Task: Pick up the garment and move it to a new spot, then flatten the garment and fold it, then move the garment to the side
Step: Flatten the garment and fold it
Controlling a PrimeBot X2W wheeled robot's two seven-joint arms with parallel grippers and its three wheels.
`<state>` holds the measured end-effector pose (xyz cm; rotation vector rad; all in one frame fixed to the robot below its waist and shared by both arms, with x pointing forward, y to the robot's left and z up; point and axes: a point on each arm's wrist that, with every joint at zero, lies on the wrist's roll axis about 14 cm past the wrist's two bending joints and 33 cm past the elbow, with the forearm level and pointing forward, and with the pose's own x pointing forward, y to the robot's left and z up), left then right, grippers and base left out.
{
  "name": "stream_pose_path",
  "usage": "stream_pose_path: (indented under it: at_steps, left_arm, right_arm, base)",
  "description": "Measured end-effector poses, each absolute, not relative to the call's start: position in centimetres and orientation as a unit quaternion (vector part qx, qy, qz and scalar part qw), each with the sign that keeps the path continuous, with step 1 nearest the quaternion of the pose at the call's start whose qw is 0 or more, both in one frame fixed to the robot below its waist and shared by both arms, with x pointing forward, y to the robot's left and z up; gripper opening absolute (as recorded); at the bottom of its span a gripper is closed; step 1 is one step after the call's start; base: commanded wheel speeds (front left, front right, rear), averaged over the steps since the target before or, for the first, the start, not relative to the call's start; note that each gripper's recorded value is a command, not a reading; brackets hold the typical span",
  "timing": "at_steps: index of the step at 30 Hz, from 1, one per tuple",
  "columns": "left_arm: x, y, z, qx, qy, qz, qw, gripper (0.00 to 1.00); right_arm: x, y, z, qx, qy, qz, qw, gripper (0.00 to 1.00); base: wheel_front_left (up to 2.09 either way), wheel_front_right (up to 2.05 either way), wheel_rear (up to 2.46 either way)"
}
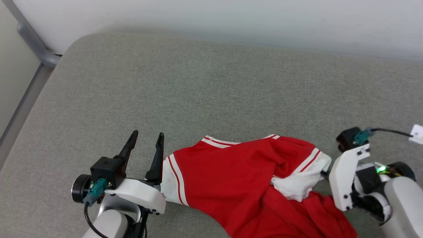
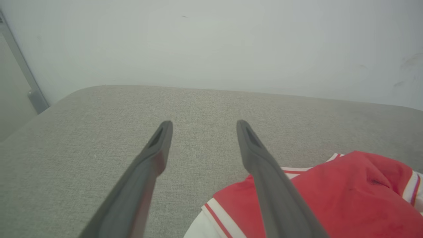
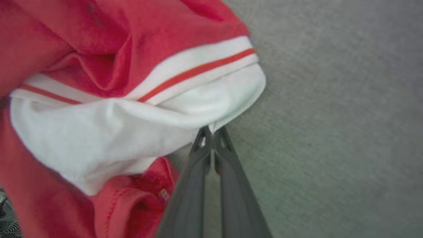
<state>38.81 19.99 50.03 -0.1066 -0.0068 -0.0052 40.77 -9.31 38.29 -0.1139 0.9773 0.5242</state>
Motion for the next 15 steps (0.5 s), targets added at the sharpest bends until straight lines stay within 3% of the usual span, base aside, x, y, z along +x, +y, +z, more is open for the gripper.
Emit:
stream_pose_path:
  at_steps: [3,8,15]
  left_arm:
    - [38.8,19.9,50.3,-0.054,-0.008,-0.004,0.998,1.00]
    - [38.7,19.3,50.4,-0.054,-0.011,-0.012,0.998,1.00]
    - [39.0,19.0,49.8,-0.054,-0.002,-0.019,0.998,1.00]
  right_arm:
    - [43.2,-11.3,41.2,-0.055,0.415,0.218,0.882,0.00]
    - [44.8,-16.0,44.1,-0.055,0.376,0.149,0.913,0.00]
    - [42.9,-22.7,42.1,-0.026,0.410,0.048,0.910,0.00]
  base:
    - [0.00,0.00,0.00]
    - [0.00,0.00,0.00]
    - [0.00,0.00,0.00]
